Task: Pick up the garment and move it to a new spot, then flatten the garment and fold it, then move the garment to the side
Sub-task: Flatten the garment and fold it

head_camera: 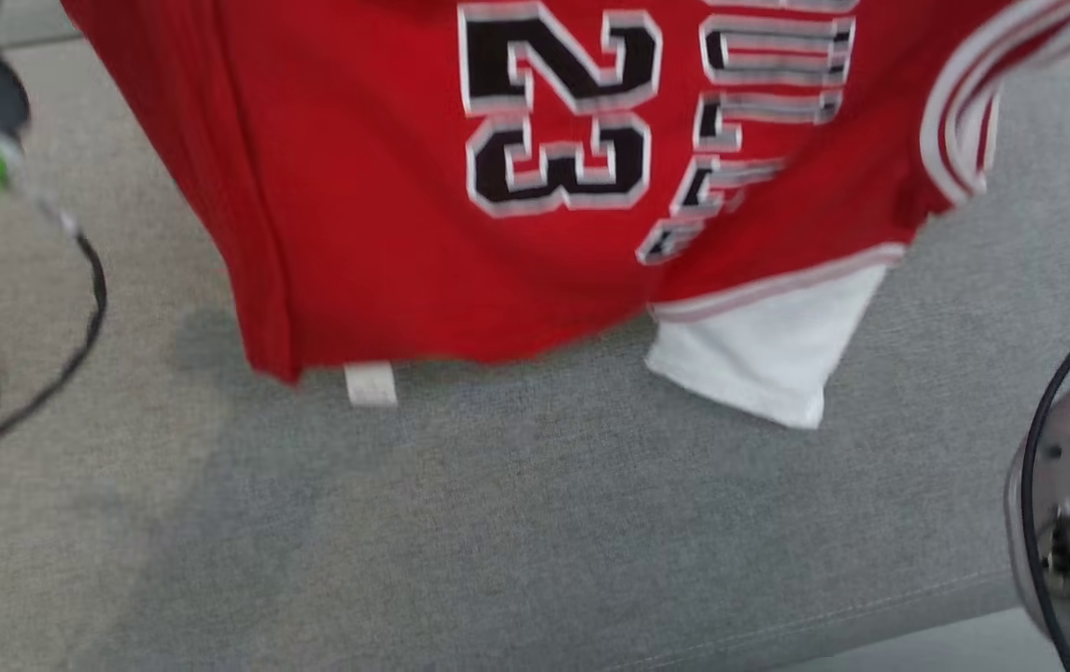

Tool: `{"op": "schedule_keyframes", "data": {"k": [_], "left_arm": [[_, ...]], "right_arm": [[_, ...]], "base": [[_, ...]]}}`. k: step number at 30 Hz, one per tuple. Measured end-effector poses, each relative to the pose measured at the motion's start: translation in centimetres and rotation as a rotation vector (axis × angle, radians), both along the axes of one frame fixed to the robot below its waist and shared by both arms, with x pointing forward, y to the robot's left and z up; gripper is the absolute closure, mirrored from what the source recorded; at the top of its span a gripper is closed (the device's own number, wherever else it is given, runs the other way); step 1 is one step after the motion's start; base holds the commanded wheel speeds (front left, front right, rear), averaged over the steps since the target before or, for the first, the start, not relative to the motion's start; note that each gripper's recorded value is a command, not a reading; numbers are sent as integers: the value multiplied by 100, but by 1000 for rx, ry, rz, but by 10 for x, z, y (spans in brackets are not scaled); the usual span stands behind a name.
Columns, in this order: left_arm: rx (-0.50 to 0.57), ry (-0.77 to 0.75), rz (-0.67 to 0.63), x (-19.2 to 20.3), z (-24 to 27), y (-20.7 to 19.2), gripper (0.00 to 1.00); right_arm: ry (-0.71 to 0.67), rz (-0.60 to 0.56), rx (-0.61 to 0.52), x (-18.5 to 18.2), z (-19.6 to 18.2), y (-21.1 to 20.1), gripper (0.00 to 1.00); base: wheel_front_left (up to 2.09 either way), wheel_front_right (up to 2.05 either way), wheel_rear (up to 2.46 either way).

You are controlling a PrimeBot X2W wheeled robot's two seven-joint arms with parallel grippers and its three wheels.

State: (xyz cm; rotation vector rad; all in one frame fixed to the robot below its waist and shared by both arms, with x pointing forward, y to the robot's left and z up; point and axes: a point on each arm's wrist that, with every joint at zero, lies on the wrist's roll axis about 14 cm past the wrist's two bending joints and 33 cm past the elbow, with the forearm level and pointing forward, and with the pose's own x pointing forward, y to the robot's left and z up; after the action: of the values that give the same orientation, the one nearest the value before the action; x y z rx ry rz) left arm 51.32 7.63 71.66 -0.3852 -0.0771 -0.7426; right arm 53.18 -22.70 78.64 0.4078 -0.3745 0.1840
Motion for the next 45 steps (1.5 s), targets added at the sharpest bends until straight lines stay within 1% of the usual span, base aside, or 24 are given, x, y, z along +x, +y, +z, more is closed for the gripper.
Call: {"op": "schedule_keyframes", "data": {"k": [1, 2, 3, 4, 5, 7, 9, 10, 12, 14, 17, 19, 21, 24, 26, 28, 33, 37, 40, 41, 45], "left_arm": [[-6, -18, 49, 27, 3, 2, 100], [-4, -25, 73, 42, 3, 2, 100], [-1, -53, 112, 68, 2, 2, 100], [-26, -67, 150, 89, 2, 4, 100], [-40, -71, 172, 104, 0, 5, 100], [-76, -135, 241, 135, 6, 11, 100], [-130, -166, 268, 158, 8, 16, 100], [-138, -173, 288, 170, 2, 19, 100], [-115, -160, 315, 188, -24, 22, 100], [-85, -123, 345, 205, -62, 27, 100], [-56, -49, 360, 214, -117, 28, 100], [-5, 11, 332, 205, -163, 19, 100], [-1, 97, 301, 185, -208, 13, 100], [46, 163, 264, 149, -251, 13, 100], [65, 193, 241, 122, -269, 15, 100], [50, 219, 224, 96, -277, 16, 100], [70, 270, 187, 34, -288, 20, 100], [80, 304, 204, -14, -287, 25, 100], [44, 343, 217, -52, -282, 22, 100], [40, 352, 206, -67, -281, 19, 100], [26, 403, 236, -116, -278, 19, 100]], "right_arm": [[-8, -26, -3, 19, 1, -1, 100], [-9, -40, 3, 31, 0, -2, 100], [-9, -55, 20, 53, -5, -4, 100], [-16, -62, 41, 70, -9, -4, 100], [-15, -63, 54, 83, -14, -2, 100], [-34, -64, 84, 110, -19, 3, 100], [-60, -67, 115, 130, -21, 6, 100], [-65, -68, 123, 141, -26, 8, 100], [-48, -64, 136, 157, -47, 14, 100], [2, -49, 142, 173, -82, 23, 100], [81, -33, 166, 182, -137, 30, 100], [157, -30, 172, 178, -182, 32, 100], [248, -33, 190, 161, -231, 32, 100], [337, -46, 222, 127, -279, 26, 100], [384, -51, 224, 102, -300, 23, 100], [414, -58, 244, 73, -312, 16, 100], [475, -69, 260, 8, -330, 10, 100], [511, -83, 292, -40, -333, 5, 100], [547, -87, 296, -75, -336, 5, 100], [563, -94, 298, -89, -337, 4, 100], [623, -118, 320, -139, -345, 0, 100]], "base": [[0, 0, 0], [0, 0, 0], [0, 0, 0], [0, 0, 0], [0, 0, 0], [0, 0, 0], [0, 0, 0], [0, 0, 0], [0, 0, 0], [0, 0, 0], [0, 0, 0], [0, 0, 0], [0, 0, 0], [0, 0, 0], [0, 0, 0], [0, 0, 0], [0, 0, 0], [0, 0, 0], [0, 0, 0], [0, 0, 0], [0, 0, 0]]}}
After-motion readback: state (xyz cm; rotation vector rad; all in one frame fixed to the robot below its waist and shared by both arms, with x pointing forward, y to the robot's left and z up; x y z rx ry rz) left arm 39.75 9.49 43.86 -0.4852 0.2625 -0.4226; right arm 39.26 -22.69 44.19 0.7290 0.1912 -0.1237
